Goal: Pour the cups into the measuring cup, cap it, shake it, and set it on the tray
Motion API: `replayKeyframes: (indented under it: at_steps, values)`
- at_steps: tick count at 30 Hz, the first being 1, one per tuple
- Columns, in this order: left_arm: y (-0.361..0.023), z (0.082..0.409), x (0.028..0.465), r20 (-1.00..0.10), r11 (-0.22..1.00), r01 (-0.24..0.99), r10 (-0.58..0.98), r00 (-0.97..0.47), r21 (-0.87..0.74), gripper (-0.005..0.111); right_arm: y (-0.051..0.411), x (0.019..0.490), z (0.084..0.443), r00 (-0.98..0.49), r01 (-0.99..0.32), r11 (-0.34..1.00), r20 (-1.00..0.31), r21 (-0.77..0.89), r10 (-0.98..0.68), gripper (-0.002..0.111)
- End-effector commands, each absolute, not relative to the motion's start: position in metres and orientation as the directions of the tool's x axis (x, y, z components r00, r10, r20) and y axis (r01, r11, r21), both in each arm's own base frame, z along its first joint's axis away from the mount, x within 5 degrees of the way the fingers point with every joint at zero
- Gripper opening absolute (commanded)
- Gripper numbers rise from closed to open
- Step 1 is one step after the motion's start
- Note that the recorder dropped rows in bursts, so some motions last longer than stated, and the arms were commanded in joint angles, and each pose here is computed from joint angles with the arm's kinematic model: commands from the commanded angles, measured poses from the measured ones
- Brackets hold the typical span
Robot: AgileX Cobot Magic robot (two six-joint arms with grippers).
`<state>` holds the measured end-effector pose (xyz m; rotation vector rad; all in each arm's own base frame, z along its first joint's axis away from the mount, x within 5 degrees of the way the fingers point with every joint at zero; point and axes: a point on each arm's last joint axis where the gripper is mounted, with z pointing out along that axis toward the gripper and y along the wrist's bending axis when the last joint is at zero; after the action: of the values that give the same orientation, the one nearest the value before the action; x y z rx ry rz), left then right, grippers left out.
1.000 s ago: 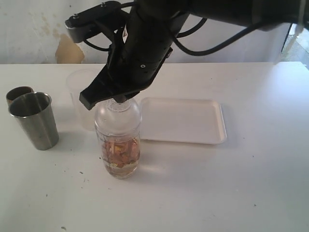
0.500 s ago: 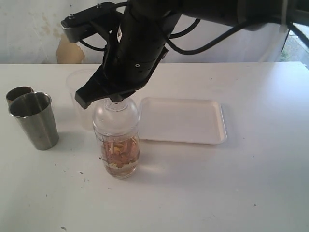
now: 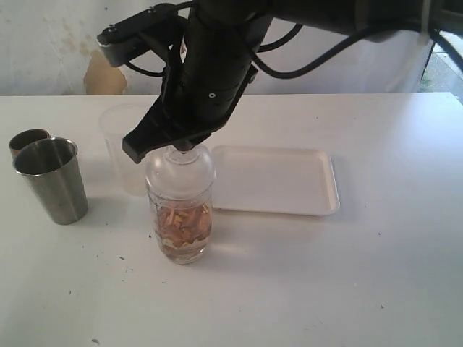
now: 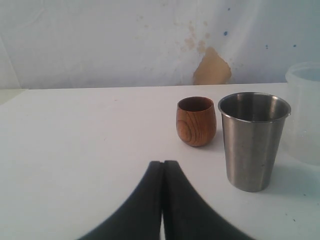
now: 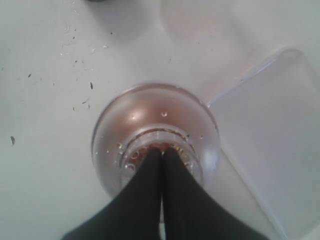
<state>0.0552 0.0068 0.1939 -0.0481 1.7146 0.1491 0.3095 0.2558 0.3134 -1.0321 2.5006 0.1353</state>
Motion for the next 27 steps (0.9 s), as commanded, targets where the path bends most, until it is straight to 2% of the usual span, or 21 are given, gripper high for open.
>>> replayKeyframes:
  at_steps: [1,18,27]
  values:
    - [0.007,0.192,0.055,-0.987,0.991,-0.118,0.051,-0.153,0.069,0.000,0.255,0.311,0.269,-0.680,-0.707,0.704,-0.208,-0.069,-0.703,0.000]
    - [0.007,0.192,0.055,-0.987,0.991,-0.118,0.051,-0.153,0.069,0.000,0.257,0.314,0.250,-0.689,-0.711,0.700,-0.138,-0.064,-0.712,0.000]
    - [0.007,0.192,0.055,-0.987,0.991,-0.118,0.051,-0.153,0.069,0.000,0.258,0.315,0.315,-0.633,-0.702,0.707,-0.378,-0.088,-0.676,0.000]
